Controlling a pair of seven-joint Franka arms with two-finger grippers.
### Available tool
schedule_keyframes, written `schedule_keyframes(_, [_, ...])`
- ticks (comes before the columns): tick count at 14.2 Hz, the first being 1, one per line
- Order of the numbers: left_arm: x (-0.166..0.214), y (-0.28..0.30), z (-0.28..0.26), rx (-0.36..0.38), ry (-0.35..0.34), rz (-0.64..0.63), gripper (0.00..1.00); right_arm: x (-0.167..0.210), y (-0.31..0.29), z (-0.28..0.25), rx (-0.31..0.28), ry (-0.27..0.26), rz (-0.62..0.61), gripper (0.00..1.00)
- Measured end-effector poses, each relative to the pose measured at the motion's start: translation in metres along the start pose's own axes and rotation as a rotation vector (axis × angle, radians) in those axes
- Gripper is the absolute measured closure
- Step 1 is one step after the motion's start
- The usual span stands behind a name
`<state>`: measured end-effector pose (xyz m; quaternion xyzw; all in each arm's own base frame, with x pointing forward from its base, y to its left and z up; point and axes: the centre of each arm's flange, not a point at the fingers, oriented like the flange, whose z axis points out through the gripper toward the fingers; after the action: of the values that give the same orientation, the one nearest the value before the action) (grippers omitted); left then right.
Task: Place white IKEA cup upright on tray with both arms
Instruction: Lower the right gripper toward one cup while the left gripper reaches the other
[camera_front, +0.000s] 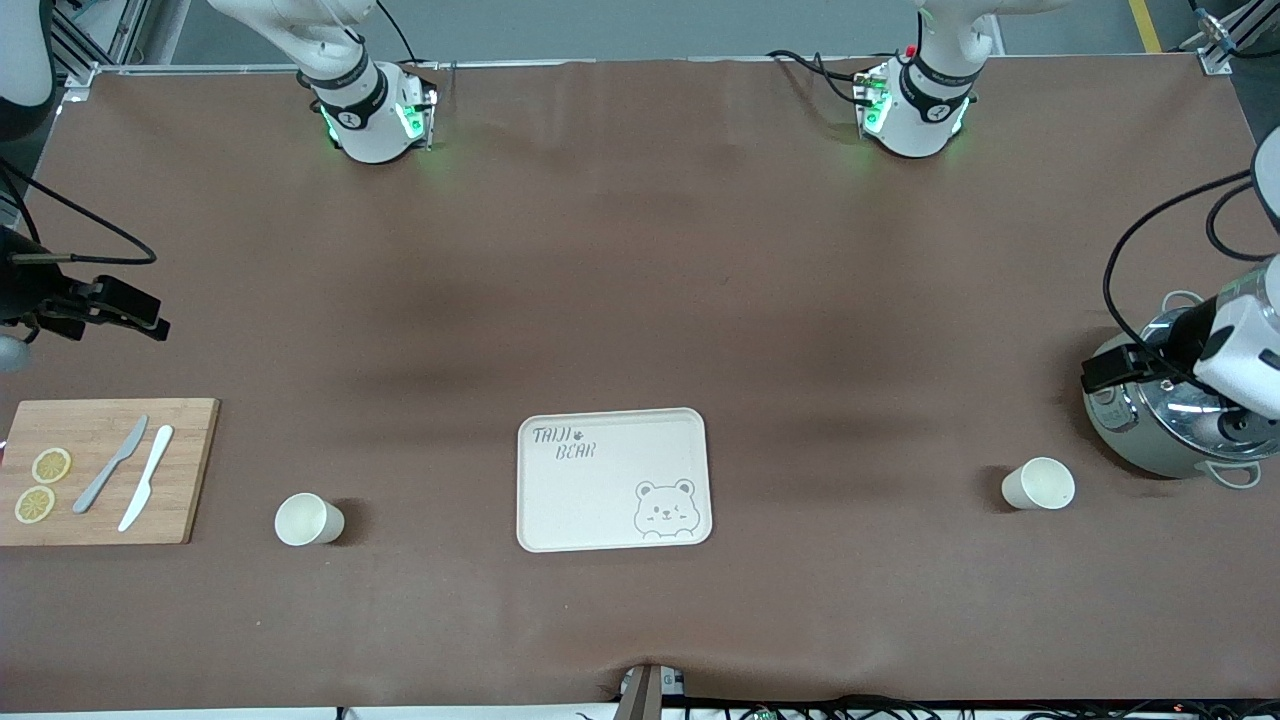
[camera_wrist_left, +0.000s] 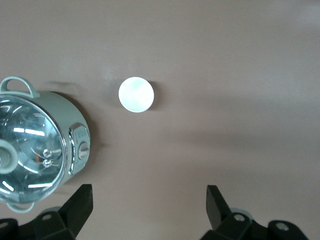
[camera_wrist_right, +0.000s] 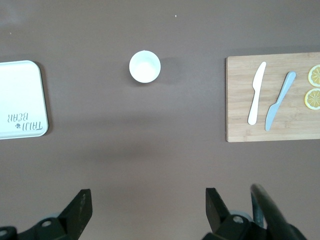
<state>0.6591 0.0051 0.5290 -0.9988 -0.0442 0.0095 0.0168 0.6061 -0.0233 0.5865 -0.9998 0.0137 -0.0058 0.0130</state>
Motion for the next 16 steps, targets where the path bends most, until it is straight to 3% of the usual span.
schedule_keyframes(5, [0.033,-0.032,0.059,-0.003,0.020,0.058,0.00,0.053,0.003,0.047,0.012,-0.013,-0.001,0.00])
schedule_keyframes(8, [0.047,-0.055,0.090,-0.003,0.034,0.080,0.00,0.078,-0.003,0.084,0.017,0.006,-0.010,0.00])
schedule_keyframes(12, [0.060,-0.082,0.138,-0.003,0.038,0.101,0.00,0.095,-0.004,0.135,0.022,-0.018,-0.012,0.00])
schedule_keyframes(16, [0.070,-0.089,0.183,-0.005,0.043,0.102,0.00,0.112,0.000,0.181,0.025,-0.008,-0.005,0.00])
